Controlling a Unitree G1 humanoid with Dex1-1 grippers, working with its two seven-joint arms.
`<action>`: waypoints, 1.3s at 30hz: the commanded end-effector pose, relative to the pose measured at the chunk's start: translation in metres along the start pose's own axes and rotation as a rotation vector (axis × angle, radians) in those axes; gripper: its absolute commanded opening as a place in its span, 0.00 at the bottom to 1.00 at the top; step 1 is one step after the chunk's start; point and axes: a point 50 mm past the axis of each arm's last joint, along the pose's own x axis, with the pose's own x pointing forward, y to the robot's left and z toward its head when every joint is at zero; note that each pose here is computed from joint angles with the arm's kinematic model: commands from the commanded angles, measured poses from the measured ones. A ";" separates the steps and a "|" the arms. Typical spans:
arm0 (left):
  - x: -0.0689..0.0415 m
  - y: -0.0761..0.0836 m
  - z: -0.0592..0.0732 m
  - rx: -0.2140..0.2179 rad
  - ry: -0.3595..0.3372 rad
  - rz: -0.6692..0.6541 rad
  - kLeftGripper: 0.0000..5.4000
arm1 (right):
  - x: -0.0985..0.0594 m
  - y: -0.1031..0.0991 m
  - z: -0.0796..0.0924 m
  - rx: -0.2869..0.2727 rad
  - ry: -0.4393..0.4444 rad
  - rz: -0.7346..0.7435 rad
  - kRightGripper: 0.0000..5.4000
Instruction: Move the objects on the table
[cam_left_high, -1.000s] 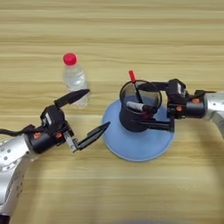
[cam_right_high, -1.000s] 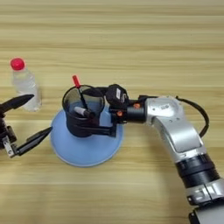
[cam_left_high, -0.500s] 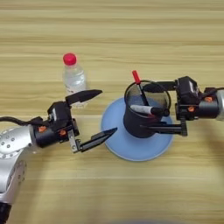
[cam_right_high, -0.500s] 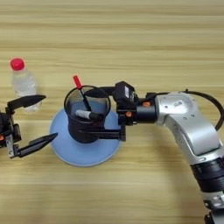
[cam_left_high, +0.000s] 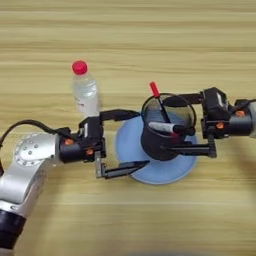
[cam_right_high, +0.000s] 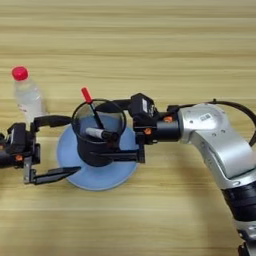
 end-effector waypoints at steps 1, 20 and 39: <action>0.008 0.006 0.001 0.012 -0.005 -0.017 1.00 | 0.007 0.001 0.009 -0.040 -0.015 0.031 0.87; 0.018 0.003 -0.003 -0.003 -0.010 -0.064 1.00 | 0.022 0.002 0.025 -0.101 -0.077 0.056 0.87; 0.019 0.004 0.001 0.003 -0.057 -0.061 0.86 | 0.023 0.004 0.024 -0.098 -0.082 0.065 0.87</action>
